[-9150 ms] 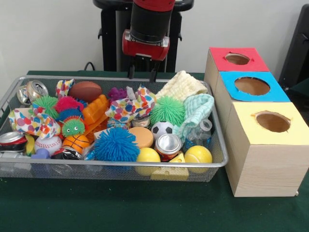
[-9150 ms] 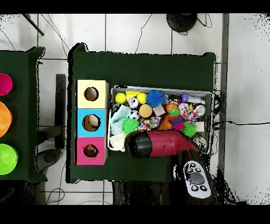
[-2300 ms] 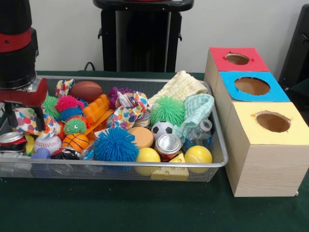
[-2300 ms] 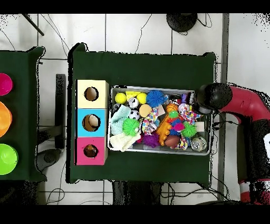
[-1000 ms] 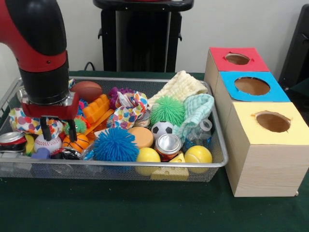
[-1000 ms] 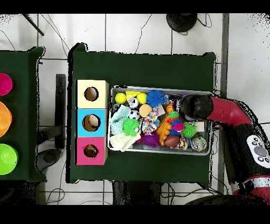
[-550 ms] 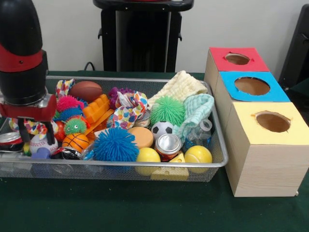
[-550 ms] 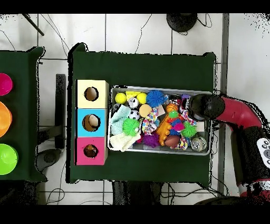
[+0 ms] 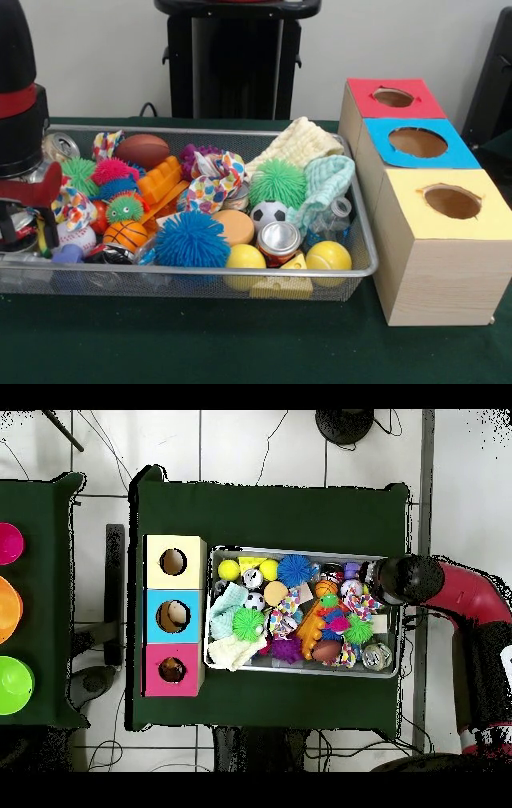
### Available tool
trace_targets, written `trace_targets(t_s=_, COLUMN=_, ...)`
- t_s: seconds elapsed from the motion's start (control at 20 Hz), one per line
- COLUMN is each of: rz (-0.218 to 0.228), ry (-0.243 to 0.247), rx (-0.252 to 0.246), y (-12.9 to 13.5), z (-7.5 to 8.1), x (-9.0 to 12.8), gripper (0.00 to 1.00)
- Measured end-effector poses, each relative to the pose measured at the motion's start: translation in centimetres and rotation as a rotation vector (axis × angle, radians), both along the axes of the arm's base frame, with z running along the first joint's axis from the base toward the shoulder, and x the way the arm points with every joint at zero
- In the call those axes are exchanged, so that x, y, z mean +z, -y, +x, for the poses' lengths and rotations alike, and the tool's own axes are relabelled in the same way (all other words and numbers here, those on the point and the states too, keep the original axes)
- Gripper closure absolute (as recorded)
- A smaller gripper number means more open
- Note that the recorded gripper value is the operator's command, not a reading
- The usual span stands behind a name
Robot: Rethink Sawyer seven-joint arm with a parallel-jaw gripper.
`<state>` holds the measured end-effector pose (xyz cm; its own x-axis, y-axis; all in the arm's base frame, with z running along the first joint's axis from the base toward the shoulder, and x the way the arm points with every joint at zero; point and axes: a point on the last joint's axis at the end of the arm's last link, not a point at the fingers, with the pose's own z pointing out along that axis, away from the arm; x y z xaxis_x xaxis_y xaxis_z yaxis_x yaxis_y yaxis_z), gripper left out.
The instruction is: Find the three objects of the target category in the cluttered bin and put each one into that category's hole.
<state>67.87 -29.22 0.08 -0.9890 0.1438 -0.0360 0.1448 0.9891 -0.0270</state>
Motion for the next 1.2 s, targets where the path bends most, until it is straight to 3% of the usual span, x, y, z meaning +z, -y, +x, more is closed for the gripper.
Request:
trace_targets(t_s=0.6, rz=0.002, ry=-0.007, rx=0.007, y=-0.3, z=-0.5, x=0.4, gripper=0.00)
trace_targets(t_s=1.2, rz=-0.008, ry=-0.025, rx=0.021, y=-0.3, z=-3.0, x=3.9, gripper=0.00)
